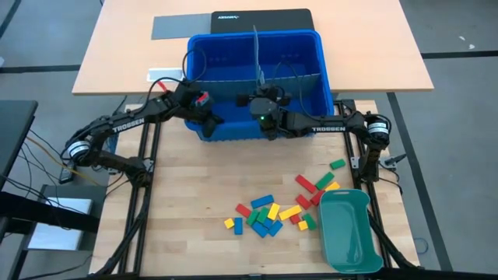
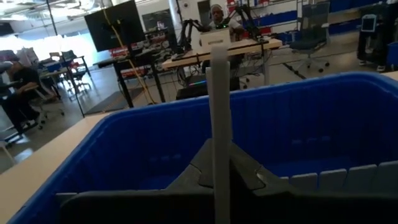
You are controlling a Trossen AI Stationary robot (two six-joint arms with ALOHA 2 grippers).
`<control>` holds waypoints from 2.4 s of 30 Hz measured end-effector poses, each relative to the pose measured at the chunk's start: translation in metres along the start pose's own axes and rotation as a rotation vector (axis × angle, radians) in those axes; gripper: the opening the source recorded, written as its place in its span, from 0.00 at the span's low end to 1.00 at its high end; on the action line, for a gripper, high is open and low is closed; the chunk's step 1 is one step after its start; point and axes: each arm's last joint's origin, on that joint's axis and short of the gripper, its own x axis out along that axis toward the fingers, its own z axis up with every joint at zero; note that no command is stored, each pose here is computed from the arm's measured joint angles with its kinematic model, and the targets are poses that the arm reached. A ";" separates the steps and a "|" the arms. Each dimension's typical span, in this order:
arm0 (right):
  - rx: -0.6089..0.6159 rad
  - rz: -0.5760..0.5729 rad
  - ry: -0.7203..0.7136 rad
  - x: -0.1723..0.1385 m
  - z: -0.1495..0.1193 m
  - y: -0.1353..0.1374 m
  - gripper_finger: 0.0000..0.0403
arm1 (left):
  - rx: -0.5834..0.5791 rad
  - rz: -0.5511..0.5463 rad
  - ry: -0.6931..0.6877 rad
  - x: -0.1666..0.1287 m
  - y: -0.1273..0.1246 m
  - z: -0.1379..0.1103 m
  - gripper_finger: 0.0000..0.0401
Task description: Sort Items/Unsort Items
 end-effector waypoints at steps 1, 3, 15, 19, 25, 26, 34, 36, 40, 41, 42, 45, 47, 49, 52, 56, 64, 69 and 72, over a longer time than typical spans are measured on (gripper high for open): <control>0.014 -0.002 0.001 0.000 -0.002 -0.001 0.00 | -0.001 -0.004 0.002 0.001 0.000 -0.001 0.00; 0.046 -0.002 0.002 0.000 -0.005 -0.002 0.00 | -0.001 -0.007 0.003 0.001 0.000 -0.002 0.00; 0.021 0.020 -0.023 0.006 -0.008 -0.004 0.00 | -0.013 -0.014 -0.001 0.003 -0.001 -0.003 0.00; 0.018 0.022 -0.017 0.009 -0.010 -0.004 0.00 | -0.013 -0.014 -0.001 0.003 -0.001 -0.003 0.00; -0.024 0.051 -0.011 0.017 -0.026 0.001 0.00 | -0.013 -0.018 0.000 0.003 -0.001 -0.003 0.00; -0.067 0.056 -0.008 0.018 -0.030 0.001 0.00 | -0.013 -0.018 -0.001 0.003 -0.001 -0.003 0.00; -0.203 0.122 -0.042 0.019 -0.029 0.007 0.00 | -0.014 -0.018 0.001 0.004 -0.001 -0.003 0.00; -0.210 0.138 -0.039 0.019 -0.028 0.007 0.00 | -0.014 -0.018 0.002 0.004 -0.001 -0.003 0.00; -0.240 0.153 -0.025 0.016 -0.029 0.008 0.00 | -0.014 -0.018 0.002 0.004 -0.001 -0.003 0.00; -0.246 0.158 -0.022 0.015 -0.030 0.008 0.01 | -0.017 -0.017 0.002 0.004 -0.001 -0.003 0.00; -0.247 0.162 -0.021 0.014 -0.030 0.008 0.03 | -0.019 -0.017 0.002 0.004 -0.001 -0.003 0.00; -0.247 0.174 -0.020 0.011 -0.030 0.009 0.12 | -0.022 -0.018 0.002 0.004 -0.001 -0.003 0.00; -0.239 0.178 -0.021 0.010 -0.027 0.009 0.18 | -0.037 -0.018 -0.001 0.004 -0.001 -0.003 0.00; -0.198 0.181 -0.019 0.010 -0.024 0.008 0.25 | -0.042 -0.020 -0.004 0.004 -0.001 -0.003 0.00; -0.097 0.195 -0.014 0.009 -0.017 0.007 0.35 | -0.047 -0.026 -0.001 0.004 -0.001 -0.003 0.00; 0.041 0.228 0.000 0.006 -0.008 0.006 0.45 | -0.050 -0.033 0.003 0.004 -0.001 -0.004 0.00; 0.141 0.289 0.007 -0.003 0.011 0.004 0.58 | -0.064 -0.024 0.002 0.004 -0.001 -0.004 0.00; 0.121 0.313 -0.033 -0.010 0.037 -0.003 0.60 | -0.065 -0.024 -0.001 0.004 -0.001 -0.003 0.00; 0.124 0.349 -0.073 -0.015 0.060 -0.009 0.57 | -0.069 -0.015 -0.006 0.004 0.000 -0.003 0.00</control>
